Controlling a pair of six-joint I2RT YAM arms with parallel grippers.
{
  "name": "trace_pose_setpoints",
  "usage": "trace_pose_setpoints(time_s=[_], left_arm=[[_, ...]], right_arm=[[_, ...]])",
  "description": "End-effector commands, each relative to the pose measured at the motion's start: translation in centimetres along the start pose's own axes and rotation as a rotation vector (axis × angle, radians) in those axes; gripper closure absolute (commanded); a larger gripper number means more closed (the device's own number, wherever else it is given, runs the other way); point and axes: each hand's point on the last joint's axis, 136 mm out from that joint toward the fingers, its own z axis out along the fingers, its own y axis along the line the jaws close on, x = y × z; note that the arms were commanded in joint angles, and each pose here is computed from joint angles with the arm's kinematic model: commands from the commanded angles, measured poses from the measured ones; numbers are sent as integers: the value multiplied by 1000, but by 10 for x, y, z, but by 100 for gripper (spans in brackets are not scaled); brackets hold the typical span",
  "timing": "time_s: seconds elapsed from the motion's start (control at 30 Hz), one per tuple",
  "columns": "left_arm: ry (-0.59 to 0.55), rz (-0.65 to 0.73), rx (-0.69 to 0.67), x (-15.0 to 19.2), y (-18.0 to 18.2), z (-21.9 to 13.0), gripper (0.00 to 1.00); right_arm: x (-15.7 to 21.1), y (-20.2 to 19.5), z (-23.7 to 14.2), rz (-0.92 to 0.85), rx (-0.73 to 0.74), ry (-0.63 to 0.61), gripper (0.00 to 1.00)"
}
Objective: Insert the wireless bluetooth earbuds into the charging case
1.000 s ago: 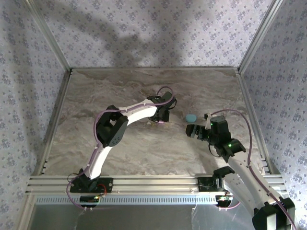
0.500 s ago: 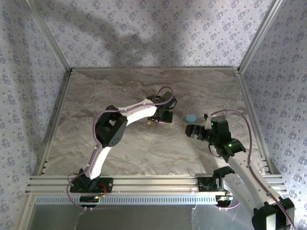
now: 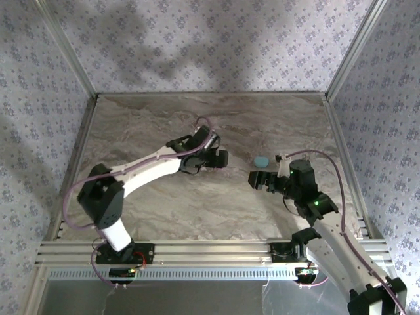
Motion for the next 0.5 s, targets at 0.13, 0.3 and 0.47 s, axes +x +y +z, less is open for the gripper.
trace_pose_setpoints(time_s=[0.13,0.3,0.47], left_arm=[[-215,-8,-89,-18,59,-49,0],[-316,-40,-135,-22,103,-75,0],[-354,-132,-196,-19,158,-83,0]], right_arm=[[-12,2,-5,-14,29,-60,0],[-23,-10,-5,-43,119,-89,0],[-38,-27,-5,-108,220,-146,0]])
